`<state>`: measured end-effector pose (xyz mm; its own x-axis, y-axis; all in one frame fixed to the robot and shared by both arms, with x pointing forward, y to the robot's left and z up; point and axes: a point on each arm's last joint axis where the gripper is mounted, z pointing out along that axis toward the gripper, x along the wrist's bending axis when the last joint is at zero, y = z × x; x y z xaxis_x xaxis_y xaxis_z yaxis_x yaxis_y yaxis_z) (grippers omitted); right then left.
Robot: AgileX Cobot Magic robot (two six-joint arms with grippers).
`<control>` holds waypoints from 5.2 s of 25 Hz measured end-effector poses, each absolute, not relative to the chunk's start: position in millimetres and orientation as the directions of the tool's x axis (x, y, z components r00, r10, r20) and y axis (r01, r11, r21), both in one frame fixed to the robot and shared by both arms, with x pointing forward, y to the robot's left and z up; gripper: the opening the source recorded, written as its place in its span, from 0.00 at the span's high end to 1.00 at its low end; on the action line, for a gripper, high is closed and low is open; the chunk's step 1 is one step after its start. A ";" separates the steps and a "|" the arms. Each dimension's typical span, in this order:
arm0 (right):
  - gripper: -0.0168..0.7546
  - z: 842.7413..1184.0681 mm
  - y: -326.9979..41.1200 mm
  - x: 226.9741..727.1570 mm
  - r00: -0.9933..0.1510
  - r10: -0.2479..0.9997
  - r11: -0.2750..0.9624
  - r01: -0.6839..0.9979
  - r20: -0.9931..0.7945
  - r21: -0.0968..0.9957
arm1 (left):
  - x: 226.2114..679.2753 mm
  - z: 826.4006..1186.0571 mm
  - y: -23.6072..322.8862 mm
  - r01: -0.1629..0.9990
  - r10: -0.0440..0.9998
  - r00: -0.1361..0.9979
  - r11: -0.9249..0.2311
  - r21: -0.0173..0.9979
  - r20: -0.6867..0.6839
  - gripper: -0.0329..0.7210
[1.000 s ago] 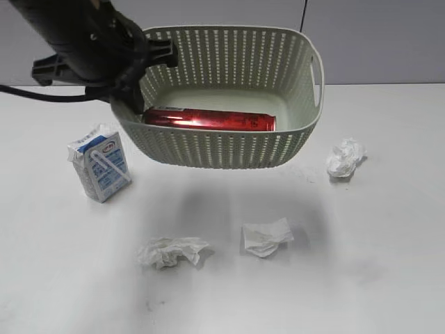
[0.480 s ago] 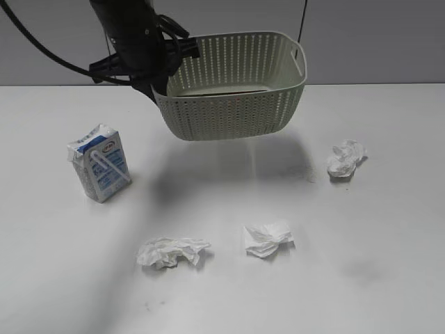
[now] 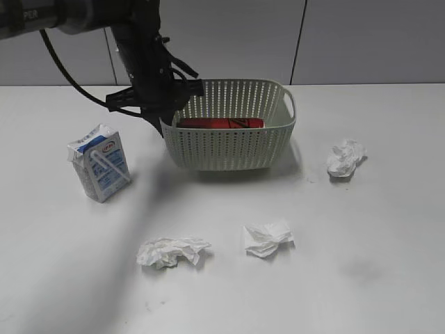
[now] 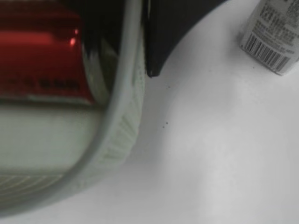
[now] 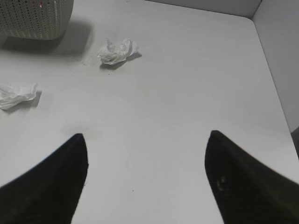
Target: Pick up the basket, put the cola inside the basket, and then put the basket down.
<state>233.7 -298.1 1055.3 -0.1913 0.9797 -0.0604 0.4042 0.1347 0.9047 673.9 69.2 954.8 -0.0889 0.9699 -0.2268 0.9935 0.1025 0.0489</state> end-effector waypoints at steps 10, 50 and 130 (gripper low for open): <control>0.21 1055.3 -298.5 233.8 -0.187 0.981 0.133 0.405 -0.061 0.905 | 673.6 941.4 65.5 0.999 0.974 -0.025 0.032 0.028 -0.227 0.95; 0.21 1055.3 -298.7 233.8 -0.184 0.981 0.130 0.405 -0.059 0.905 | 685.6 1107.5 160.9 0.894 0.947 0.133 0.012 0.448 -0.291 0.06; 0.21 1055.3 -302.0 234.3 -0.159 0.983 0.151 0.404 -0.094 0.902 | 234.4 1045.9 302.9 0.479 0.990 0.137 -0.080 0.874 0.015 0.20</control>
<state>234.3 -302.0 1055.3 -0.1591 0.9828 -0.0935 0.4043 0.1513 0.9020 234.4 302.9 1045.9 0.1367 0.9905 0.0152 0.4795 -0.0796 0.8739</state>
